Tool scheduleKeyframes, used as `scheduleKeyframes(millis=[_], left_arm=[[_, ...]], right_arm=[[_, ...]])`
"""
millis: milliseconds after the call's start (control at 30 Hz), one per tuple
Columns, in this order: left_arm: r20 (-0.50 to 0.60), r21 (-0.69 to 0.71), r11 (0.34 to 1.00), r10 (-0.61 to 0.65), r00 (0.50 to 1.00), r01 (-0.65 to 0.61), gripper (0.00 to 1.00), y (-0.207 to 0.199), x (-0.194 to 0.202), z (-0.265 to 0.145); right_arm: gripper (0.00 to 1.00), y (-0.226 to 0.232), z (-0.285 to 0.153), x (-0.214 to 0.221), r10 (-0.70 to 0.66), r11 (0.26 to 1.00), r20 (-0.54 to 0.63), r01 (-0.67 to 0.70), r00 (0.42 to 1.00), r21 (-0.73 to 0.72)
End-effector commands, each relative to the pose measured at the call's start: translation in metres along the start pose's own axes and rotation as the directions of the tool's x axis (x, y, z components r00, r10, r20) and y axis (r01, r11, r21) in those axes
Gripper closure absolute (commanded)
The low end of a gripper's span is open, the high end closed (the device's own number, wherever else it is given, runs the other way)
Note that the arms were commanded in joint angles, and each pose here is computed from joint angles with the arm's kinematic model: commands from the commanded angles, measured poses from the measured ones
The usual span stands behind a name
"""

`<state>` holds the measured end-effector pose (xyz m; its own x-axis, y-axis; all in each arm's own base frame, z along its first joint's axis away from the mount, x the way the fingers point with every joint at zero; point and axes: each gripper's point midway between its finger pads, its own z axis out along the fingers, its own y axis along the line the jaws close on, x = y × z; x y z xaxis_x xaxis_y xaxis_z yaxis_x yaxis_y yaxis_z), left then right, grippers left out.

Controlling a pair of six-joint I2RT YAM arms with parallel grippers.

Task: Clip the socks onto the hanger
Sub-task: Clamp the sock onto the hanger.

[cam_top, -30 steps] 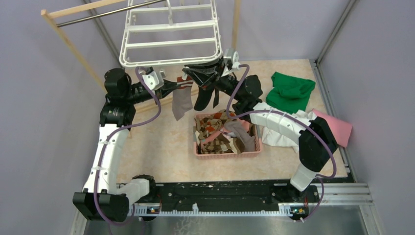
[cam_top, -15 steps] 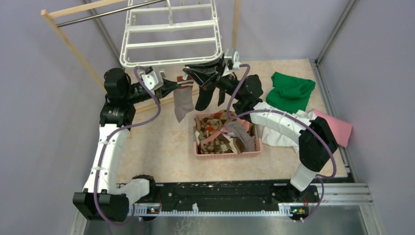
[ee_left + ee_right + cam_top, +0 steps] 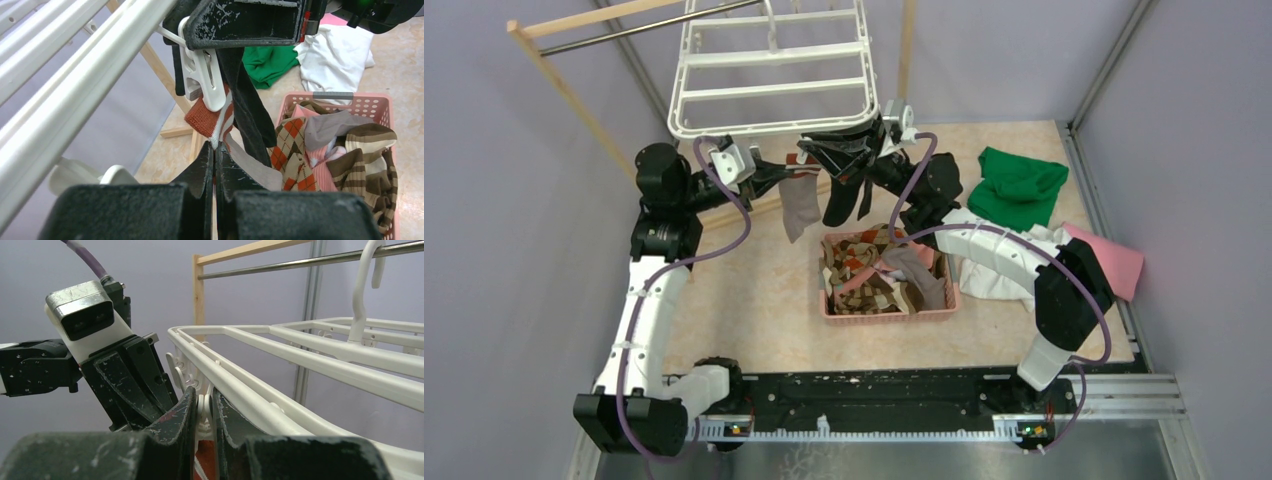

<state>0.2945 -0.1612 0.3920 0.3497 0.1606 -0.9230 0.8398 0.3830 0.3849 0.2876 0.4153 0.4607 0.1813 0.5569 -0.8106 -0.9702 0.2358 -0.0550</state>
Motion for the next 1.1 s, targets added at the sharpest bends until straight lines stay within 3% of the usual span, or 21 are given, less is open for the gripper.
scheduleKeyframes(millis=[0, 467, 800, 1067], left_arm=[[0.048, -0.005, 0.999, 0.044, 0.998, -0.044, 1.00, -0.003, -0.016, -0.003], [0.112, -0.039, 0.999, -0.021, 0.993, 0.025, 1.00, -0.003, -0.026, -0.004], [0.047, -0.100, 0.994, -0.045, 0.998, 0.049, 1.00, 0.003, -0.006, -0.007], [0.055, -0.130, 0.990, -0.044, 0.997, 0.051, 1.00, 0.010, -0.009, -0.007]], right_arm=[[0.96, 0.015, 0.006, -0.013, -0.002, 0.997, 0.032, 0.004, 0.999, -0.078], [0.96, 0.019, 0.004, -0.011, -0.010, 0.995, 0.023, 0.013, 1.000, -0.099], [0.96, 0.020, 0.005, -0.015, -0.001, 0.995, 0.032, 0.004, 0.999, -0.105], [0.96, 0.022, 0.005, -0.015, 0.003, 0.993, 0.030, 0.000, 1.000, -0.114]])
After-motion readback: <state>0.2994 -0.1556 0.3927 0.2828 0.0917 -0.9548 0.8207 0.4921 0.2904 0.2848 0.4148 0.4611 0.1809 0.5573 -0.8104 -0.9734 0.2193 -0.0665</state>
